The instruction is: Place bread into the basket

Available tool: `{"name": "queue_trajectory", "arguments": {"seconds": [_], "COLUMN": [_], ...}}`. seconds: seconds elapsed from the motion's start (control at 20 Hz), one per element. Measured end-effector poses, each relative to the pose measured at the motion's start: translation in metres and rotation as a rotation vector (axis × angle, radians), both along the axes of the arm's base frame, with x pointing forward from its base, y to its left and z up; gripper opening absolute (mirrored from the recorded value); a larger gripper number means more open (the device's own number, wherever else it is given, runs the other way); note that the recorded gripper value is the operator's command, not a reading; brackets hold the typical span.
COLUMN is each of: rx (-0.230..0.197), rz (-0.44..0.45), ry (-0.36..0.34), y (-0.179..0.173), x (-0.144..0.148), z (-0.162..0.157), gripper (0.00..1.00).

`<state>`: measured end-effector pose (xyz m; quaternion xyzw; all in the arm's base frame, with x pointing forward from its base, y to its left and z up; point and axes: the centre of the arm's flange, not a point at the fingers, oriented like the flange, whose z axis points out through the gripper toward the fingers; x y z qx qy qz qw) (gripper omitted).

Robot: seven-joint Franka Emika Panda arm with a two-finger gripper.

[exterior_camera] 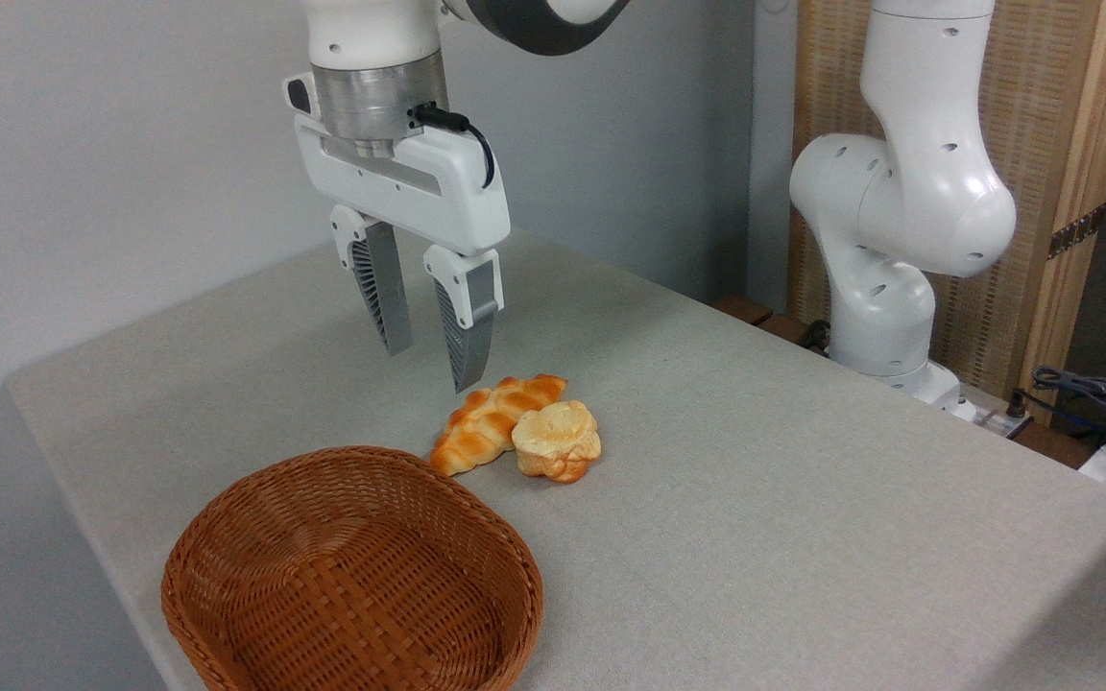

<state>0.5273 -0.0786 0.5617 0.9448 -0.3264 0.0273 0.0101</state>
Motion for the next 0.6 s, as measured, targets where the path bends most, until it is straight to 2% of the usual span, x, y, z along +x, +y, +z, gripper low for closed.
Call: {"name": "queue_trajectory", "arguments": {"seconds": [0.6], "rx": [0.003], "rz": [-0.025], "ry": [0.001], "y": [-0.013], "x": [-0.003], "z": [0.0], "gripper": [1.0]}}
